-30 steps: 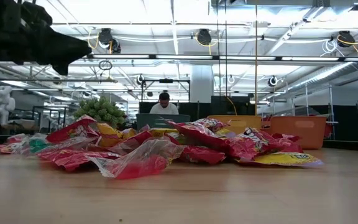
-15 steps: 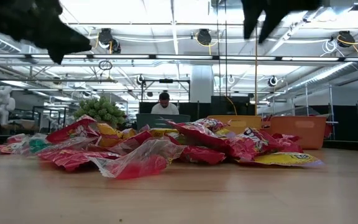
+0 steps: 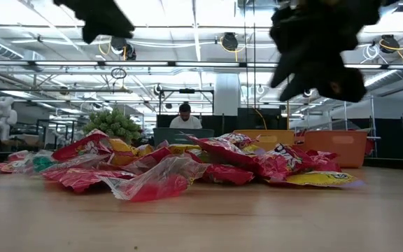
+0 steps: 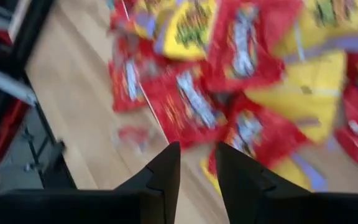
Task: Sort candy
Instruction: Put the orange gummy into the blue bin
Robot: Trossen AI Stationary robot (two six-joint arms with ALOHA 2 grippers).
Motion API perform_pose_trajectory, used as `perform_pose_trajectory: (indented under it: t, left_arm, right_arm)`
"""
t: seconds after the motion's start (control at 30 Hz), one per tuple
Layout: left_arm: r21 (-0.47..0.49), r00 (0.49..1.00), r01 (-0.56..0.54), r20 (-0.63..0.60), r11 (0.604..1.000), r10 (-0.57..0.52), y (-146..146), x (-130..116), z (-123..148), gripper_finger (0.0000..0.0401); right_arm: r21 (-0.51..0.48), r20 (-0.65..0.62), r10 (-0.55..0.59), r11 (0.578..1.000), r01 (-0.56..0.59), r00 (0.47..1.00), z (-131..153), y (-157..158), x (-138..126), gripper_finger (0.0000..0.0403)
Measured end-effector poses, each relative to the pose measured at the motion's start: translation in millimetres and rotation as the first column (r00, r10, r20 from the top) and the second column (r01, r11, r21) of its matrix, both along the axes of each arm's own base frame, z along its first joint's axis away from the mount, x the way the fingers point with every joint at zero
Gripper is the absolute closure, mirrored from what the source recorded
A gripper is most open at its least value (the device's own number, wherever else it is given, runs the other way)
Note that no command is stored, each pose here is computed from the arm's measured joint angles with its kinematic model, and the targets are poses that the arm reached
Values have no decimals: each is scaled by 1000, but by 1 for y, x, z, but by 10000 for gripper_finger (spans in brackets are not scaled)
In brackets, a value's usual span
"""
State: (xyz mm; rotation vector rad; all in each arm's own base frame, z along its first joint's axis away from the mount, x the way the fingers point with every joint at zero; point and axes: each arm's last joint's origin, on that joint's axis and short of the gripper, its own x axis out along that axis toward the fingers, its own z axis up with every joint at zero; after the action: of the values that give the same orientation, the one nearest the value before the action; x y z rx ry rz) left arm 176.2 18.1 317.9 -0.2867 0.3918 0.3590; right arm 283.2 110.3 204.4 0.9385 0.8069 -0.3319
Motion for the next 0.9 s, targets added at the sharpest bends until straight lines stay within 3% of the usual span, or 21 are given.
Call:
perform_pose_trajectory:
  t: [0.23, 0.37, 0.53, 0.73, 0.9]
  left_arm:
    - [19, 963, -38, 269, 999, 31, 2, 20, 21, 283]
    - [5, 952, -101, 293, 995, 95, 4, 21, 22, 271]
    - [-59, 939, -195, 278, 979, 204, 6, 22, 18, 202]
    - [-189, 891, -279, 314, 941, 327, 8, 21, 18, 89]
    - [-216, 894, -257, 317, 942, 317, 7, 21, 18, 51]
  right_arm:
    - [-70, -46, 155, 985, -158, 987, 13, -1, -41, 316]
    - [-109, -100, 204, 971, -214, 974, 19, -7, -71, 316]
    - [-119, -131, 224, 963, -240, 966, 19, -24, -112, 316]
    - [-116, -27, 255, 959, -257, 966, 12, -40, -143, 316]
    - [-153, -103, 276, 945, -289, 956, 1, -50, -162, 316]
